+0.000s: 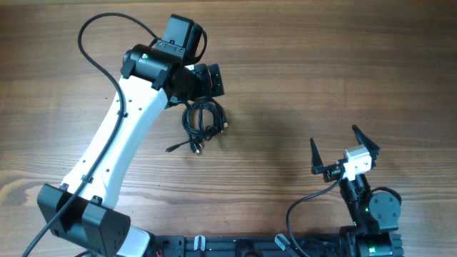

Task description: Untangle cables

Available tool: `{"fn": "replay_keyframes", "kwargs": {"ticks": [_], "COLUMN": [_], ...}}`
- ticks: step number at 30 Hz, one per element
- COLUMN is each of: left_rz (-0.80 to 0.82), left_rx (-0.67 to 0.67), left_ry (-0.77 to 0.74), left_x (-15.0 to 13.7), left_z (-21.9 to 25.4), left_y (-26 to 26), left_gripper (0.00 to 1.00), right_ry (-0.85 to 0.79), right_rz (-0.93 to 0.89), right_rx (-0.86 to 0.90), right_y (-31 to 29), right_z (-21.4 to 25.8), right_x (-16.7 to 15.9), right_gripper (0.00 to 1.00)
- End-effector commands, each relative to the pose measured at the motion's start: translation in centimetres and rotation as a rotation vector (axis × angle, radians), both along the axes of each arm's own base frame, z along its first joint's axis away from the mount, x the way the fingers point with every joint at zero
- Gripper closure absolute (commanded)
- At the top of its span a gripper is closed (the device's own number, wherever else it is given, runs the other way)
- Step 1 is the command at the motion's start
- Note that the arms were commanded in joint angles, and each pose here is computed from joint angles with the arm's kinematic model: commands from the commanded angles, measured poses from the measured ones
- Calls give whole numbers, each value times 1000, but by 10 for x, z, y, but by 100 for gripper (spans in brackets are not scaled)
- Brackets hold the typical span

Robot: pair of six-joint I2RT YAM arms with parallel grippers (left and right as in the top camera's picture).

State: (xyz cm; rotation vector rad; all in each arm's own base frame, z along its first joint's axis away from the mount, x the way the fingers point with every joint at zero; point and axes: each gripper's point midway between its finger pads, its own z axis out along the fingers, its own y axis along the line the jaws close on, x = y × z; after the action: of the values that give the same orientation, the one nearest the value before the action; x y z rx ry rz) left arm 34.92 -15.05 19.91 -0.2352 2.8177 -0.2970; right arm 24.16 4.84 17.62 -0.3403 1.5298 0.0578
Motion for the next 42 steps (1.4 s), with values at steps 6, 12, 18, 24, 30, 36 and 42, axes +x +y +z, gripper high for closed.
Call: {"fn": "replay_keyframes", "kwargs": {"ticks": [6,12,18,24,30,36,42], "left_rz": [12,11,-16,-35,-12,45,60], "left_rx": [14,23,69,121,232,225,208], "left_ry": [1,27,139,253,212,99,68], "left_x": [2,-4,-33,-68,-64,-32,-19], "left_z": [-5,-8,-35,-86,-108,-105,-108], "left_y": [1,1,-2,-6,15,22,21], "left_gripper": [0,0,0,8,87,96,96], "right_ry": [-8,-7,-7,-7,-7,-7,-7], "right_rz": [-8,-8,-8,-8,-8,-8,-8], "right_rx": [-2,-1,-1,-1,-1,-2,-1], "right_y": [-1,-1,-1,-1,-1,-1,-1], "right_z": [2,1,1,1,1,1,1], "right_x": [0,0,0,0,0,0,0], "right_gripper": [0,0,0,0,0,0,0]}}
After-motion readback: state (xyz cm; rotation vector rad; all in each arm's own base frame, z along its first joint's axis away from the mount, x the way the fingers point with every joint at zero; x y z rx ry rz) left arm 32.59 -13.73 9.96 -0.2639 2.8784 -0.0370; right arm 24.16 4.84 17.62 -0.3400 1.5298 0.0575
